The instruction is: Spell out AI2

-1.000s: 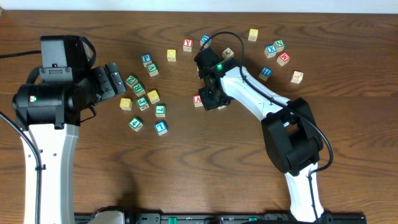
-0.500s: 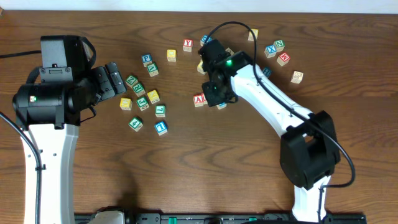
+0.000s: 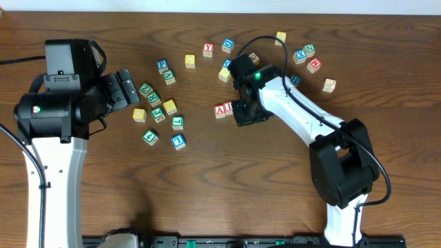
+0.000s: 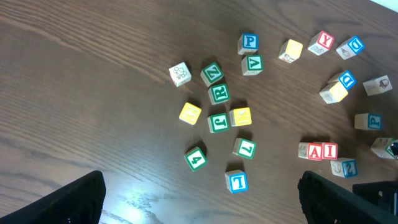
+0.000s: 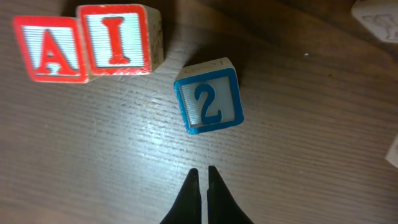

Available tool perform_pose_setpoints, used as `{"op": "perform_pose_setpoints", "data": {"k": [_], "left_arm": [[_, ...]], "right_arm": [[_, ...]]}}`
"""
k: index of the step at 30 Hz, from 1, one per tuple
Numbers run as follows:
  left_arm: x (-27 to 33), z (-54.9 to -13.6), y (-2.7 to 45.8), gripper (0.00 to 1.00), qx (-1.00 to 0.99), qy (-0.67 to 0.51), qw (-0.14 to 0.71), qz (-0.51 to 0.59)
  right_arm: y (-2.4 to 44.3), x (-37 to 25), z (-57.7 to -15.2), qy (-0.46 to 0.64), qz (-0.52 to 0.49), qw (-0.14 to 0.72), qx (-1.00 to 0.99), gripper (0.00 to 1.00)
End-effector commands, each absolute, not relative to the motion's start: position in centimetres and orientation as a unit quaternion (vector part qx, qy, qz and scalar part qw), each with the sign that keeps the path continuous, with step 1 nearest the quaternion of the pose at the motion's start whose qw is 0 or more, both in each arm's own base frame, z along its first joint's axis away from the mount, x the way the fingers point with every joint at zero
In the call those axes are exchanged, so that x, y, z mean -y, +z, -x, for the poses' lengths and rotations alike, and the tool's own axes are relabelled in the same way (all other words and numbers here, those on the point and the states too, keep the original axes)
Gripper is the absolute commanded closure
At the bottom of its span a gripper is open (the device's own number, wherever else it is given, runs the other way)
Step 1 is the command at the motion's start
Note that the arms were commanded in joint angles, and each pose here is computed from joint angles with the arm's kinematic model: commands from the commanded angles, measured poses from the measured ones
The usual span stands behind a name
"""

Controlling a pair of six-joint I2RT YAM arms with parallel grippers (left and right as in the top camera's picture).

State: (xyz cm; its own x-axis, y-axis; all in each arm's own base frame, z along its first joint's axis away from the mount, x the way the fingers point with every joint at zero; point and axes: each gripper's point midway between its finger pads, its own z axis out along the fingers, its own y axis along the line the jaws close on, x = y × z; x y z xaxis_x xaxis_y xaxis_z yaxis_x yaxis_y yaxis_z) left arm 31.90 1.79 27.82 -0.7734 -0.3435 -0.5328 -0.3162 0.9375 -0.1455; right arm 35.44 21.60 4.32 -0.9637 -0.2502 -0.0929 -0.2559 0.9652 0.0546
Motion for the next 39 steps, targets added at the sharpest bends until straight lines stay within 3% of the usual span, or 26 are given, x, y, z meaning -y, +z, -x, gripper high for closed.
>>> {"op": "perform_pose_setpoints", "data": {"k": [1, 11, 20, 31, 33, 34, 39], "left_arm": [[-2.1, -31.9, 27.4, 0.02, -0.944, -0.014, 0.281, 0.171], [-2.1, -31.9, 27.4, 0.02, -0.944, -0.014, 0.281, 0.171], [-2.0, -32.2, 27.6, 0.02, -0.942, -0.018, 0.288, 0.173], [-1.5, -33.6, 28.5, 0.00, -0.932, -0.039, 0.317, 0.169], [-1.5, -33.3, 28.1, 0.21, -0.936, -0.038, 0.305, 0.171], [-1.5, -33.1, 27.8, 0.26, -0.937, -0.039, 0.298, 0.177], [-1.4, -32.2, 24.7, 0.28, -0.947, -0.039, 0.232, 0.219]], "right_arm": [[4.0, -21.5, -35.6, 0.036, 0.103, 0.044, -0.993, 0.99], [4.2, -19.3, -36.7, 0.056, 0.072, 0.034, -0.995, 0.99], [3.2, -19.5, -34.7, 0.062, 0.086, 0.000, -0.994, 0.99], [3.3, -20.6, -36.7, 0.075, 0.088, 0.043, -0.992, 0.99], [3.3, -20.8, -36.9, 0.078, 0.089, 0.051, -0.992, 0.99], [3.3, -21.0, -37.1, 0.079, 0.090, 0.054, -0.991, 0.99], [3.4, -21.1, -37.3, 0.082, 0.091, 0.059, -0.991, 0.99]]}}
